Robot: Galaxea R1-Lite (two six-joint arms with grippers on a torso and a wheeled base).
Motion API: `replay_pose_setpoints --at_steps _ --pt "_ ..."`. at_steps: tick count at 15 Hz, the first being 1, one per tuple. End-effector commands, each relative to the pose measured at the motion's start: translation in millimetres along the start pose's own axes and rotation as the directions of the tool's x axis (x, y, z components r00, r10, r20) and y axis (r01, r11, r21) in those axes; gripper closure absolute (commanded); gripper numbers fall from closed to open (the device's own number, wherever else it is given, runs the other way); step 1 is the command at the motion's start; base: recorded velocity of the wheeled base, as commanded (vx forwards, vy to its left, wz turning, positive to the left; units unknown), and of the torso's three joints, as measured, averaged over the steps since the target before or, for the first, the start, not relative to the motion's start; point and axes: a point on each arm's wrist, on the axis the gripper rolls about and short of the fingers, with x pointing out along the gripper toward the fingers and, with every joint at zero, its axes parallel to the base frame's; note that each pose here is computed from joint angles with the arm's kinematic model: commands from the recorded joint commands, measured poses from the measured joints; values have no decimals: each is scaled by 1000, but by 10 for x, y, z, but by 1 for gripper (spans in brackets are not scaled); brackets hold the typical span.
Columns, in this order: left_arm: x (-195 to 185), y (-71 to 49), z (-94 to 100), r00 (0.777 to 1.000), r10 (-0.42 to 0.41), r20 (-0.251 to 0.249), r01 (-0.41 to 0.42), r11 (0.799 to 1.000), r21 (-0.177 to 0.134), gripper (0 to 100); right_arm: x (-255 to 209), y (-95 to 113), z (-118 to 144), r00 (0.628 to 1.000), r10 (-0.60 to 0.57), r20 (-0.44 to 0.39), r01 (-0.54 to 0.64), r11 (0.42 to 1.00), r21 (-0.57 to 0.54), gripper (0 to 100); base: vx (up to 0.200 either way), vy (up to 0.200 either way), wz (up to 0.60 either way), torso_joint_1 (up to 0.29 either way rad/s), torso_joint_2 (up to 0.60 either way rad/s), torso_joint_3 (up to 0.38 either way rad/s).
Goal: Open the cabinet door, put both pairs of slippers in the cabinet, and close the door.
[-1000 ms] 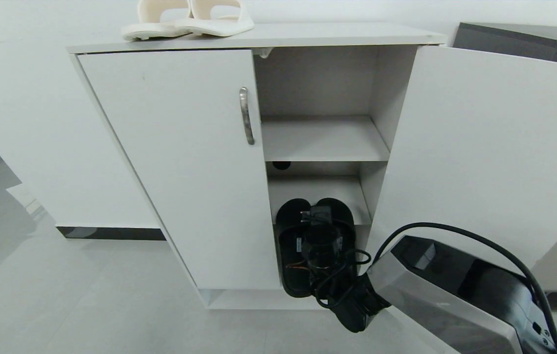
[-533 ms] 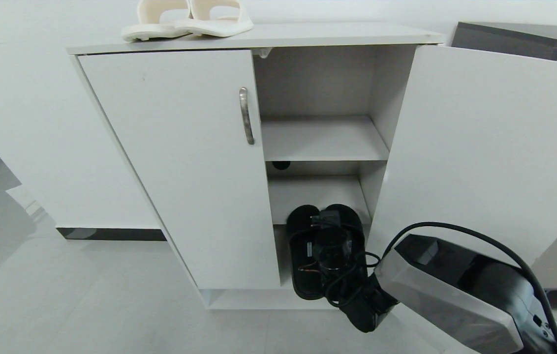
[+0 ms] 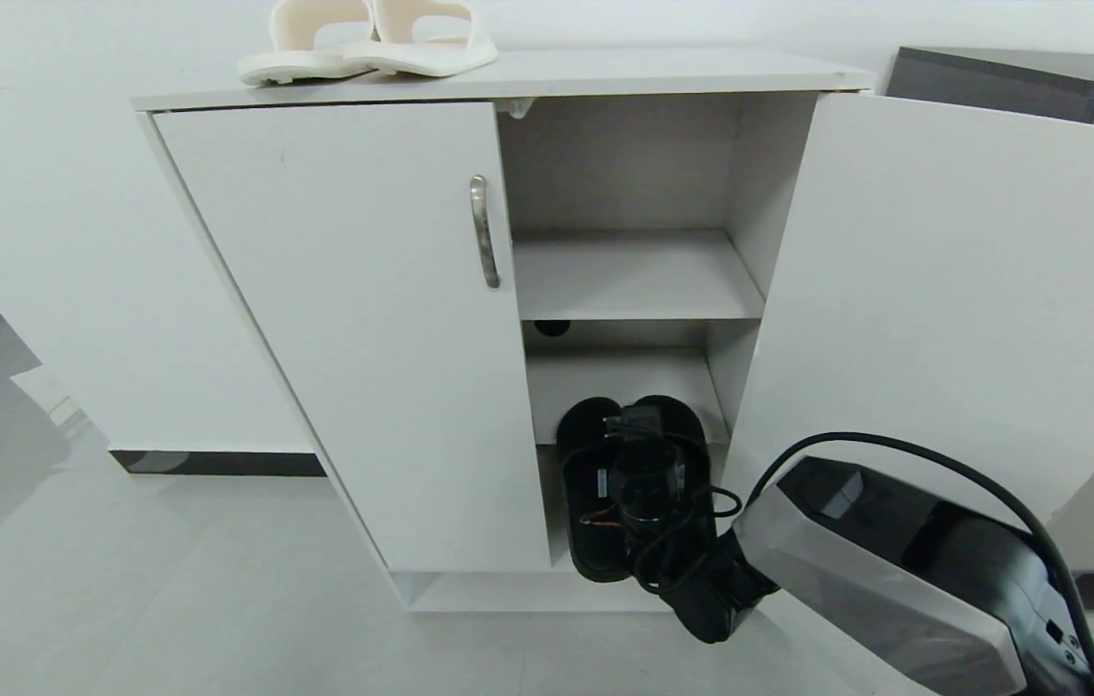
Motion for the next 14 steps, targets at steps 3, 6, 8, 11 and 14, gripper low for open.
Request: replay_pose_setpoints --at_steps 3,6,8,11,14 --pt "1 0 0 1000 1 -2 -1 1000 0 100 6 10 21 1000 7 2 -7 1000 3 100 200 0 0 -4 4 2" --pt "1 0 0 1000 1 -2 -1 1000 0 100 8 10 5 1000 5 -7 -5 1000 -5 100 200 0 0 6 4 4" --pt "1 0 0 1000 1 -2 -1 1000 0 100 4 25 -19 1000 8 -9 -8 1000 -13 100 200 0 0 5 -2 0" --pt "1 0 0 1000 2 -2 -2 1000 0 100 81 55 -78 1000 4 -2 -4 1000 -10 100 200 0 0 2 7 1" --pt "1 0 0 1000 2 -2 -2 1000 0 100 138 75 -39 1000 -1 -4 1 1000 -10 100 0 0 0 0 0 0"
